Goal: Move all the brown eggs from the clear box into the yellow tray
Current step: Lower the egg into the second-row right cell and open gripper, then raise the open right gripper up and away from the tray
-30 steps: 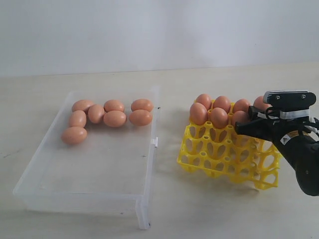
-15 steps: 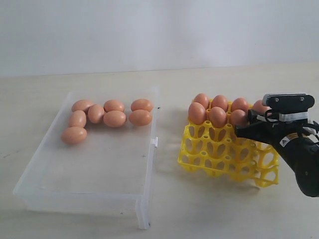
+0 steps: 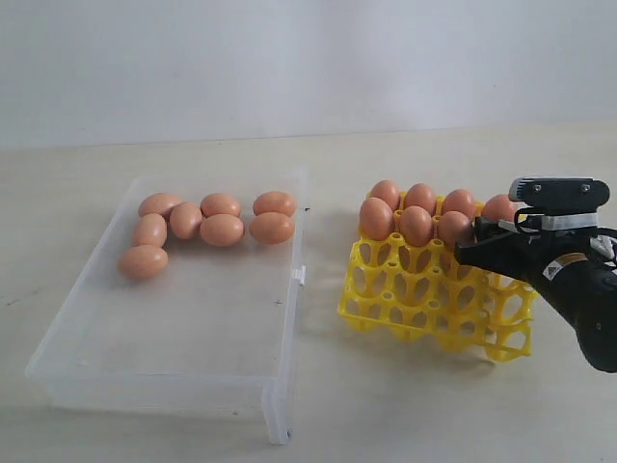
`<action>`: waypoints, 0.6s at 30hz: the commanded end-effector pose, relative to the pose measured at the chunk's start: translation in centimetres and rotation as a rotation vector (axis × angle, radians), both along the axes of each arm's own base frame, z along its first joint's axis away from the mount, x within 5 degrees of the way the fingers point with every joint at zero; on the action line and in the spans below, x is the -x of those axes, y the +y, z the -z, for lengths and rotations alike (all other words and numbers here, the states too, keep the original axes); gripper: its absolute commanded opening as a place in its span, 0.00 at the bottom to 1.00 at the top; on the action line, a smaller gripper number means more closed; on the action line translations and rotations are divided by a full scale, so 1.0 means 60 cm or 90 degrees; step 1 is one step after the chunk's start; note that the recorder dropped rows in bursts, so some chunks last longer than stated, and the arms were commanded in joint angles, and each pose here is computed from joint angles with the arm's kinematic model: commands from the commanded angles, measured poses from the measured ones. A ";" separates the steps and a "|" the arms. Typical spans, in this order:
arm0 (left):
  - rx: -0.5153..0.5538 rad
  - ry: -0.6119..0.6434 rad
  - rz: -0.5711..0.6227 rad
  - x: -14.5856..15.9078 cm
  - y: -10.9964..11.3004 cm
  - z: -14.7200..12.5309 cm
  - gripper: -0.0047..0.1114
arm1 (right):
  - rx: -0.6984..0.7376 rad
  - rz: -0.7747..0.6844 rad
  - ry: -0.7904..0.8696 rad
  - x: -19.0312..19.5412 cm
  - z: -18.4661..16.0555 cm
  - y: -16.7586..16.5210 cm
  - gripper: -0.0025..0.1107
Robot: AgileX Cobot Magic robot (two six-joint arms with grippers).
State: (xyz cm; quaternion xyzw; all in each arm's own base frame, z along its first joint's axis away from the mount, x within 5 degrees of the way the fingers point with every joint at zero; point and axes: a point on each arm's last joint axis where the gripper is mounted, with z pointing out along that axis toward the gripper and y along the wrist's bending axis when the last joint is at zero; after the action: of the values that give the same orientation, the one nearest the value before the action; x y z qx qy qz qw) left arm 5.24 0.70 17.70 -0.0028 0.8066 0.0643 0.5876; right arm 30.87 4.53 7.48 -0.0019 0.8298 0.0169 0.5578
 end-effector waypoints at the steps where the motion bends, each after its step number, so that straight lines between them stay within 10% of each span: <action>1: 0.005 -0.010 0.004 0.000 -0.001 -0.004 0.04 | 0.001 -0.008 0.013 0.003 -0.003 0.000 0.57; 13: 0.005 -0.010 0.004 0.000 -0.001 -0.004 0.04 | -0.088 0.015 -0.046 0.021 -0.122 -0.002 0.55; 18: 0.005 -0.010 0.004 0.000 -0.001 -0.004 0.04 | -0.128 -0.008 -0.029 0.040 -0.197 0.003 0.36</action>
State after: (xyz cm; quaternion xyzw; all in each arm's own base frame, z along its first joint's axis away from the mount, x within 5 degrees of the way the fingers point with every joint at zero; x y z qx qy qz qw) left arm 5.24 0.70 17.70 -0.0028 0.8066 0.0643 0.5876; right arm 29.04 4.62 17.35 0.0519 0.8041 0.0895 0.5854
